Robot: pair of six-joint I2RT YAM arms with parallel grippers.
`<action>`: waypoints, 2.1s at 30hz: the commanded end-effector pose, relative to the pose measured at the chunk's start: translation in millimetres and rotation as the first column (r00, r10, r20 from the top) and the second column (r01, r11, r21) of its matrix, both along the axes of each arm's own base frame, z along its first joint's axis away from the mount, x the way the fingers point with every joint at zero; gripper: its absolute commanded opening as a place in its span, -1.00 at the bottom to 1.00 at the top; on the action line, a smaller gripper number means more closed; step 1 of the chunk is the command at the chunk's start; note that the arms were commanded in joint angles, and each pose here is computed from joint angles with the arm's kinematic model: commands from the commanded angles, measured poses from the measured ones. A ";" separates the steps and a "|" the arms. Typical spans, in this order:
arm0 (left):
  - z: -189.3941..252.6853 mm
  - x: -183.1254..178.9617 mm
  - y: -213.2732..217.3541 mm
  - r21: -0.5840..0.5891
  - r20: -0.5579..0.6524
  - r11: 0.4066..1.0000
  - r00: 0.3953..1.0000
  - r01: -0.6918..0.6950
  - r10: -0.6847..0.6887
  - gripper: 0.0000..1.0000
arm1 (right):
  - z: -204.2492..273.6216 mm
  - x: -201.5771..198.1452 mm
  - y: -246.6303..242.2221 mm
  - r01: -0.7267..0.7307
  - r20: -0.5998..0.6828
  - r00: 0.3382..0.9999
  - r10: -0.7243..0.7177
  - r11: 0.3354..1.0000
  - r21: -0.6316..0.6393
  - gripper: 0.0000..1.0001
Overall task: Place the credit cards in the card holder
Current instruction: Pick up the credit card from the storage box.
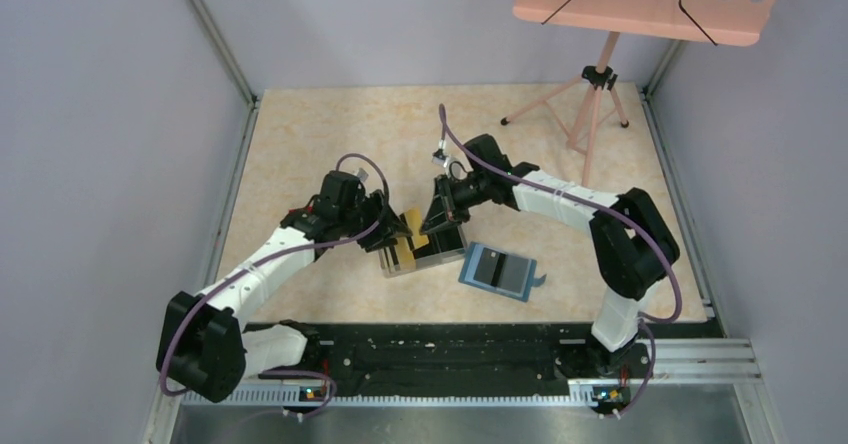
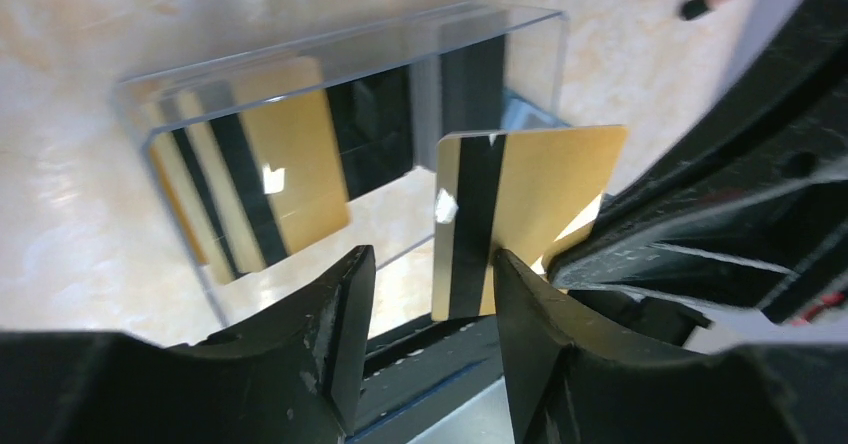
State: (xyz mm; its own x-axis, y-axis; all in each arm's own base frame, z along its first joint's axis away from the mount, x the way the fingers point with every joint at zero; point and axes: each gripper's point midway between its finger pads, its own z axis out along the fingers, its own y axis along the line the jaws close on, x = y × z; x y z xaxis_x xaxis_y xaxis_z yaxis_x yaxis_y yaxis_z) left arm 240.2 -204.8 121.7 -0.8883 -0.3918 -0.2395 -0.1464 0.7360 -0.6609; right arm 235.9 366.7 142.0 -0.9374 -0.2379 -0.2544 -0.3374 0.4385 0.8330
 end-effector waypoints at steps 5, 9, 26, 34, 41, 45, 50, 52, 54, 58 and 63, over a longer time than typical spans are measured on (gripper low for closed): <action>52.2 11.2 -28.2 -0.283 0.184 0.955 0.982 0.086 -0.034 -0.04 | 54.5 -12.3 -4.1 -0.031 -0.008 0.999 0.033 0.984 0.174 -1.00; 68.3 7.1 -36.0 -0.352 0.236 0.925 0.970 0.141 -0.058 -0.35 | 52.2 -9.3 -7.6 -0.012 -0.007 1.000 0.014 0.986 0.167 -1.00; 79.0 1.0 -44.5 -0.392 0.244 0.896 0.963 0.209 -0.118 -1.00 | 56.5 1.0 -13.7 0.028 0.006 1.000 -0.030 0.982 0.188 -0.56; 90.4 0.2 -49.7 -0.428 0.262 0.871 0.956 0.241 -0.135 -0.25 | 64.4 4.8 -20.5 0.043 -0.024 0.999 -0.038 0.968 0.245 -1.00; 101.8 0.7 -57.9 -0.510 0.283 0.816 0.949 0.271 -0.138 -0.53 | 75.7 5.2 -23.9 0.062 -0.072 0.996 -0.044 0.960 0.274 -1.00; 107.2 0.4 -60.1 -0.537 0.291 0.795 0.946 0.283 -0.140 -1.00 | 75.1 6.8 -26.5 0.077 -0.076 0.995 -0.059 0.961 0.265 -0.97; 112.3 0.9 -61.0 -0.553 0.288 0.785 0.948 0.279 -0.134 -1.00 | 71.2 13.7 -35.2 0.115 -0.061 0.993 -0.103 0.965 0.234 -0.47; 113.2 2.0 -61.2 -0.561 0.281 0.783 0.951 0.270 -0.126 -1.00 | 67.8 17.0 -43.6 0.147 -0.059 0.989 -0.138 0.968 0.201 -0.25; 116.2 3.0 -62.0 -0.579 0.280 0.771 0.953 0.267 -0.119 -1.00 | 66.6 20.7 -53.2 0.174 -0.042 0.985 -0.169 0.968 0.180 -0.11; 124.8 1.0 -66.0 -0.617 0.306 0.727 0.943 0.303 -0.134 -1.00 | 75.1 23.3 -67.4 0.191 -0.015 0.981 -0.192 0.961 0.202 -0.09; 128.2 -0.6 -66.5 -0.619 0.323 0.717 0.936 0.321 -0.140 -1.00 | 93.6 14.9 -66.4 0.150 -0.017 0.988 -0.152 0.942 0.302 -0.29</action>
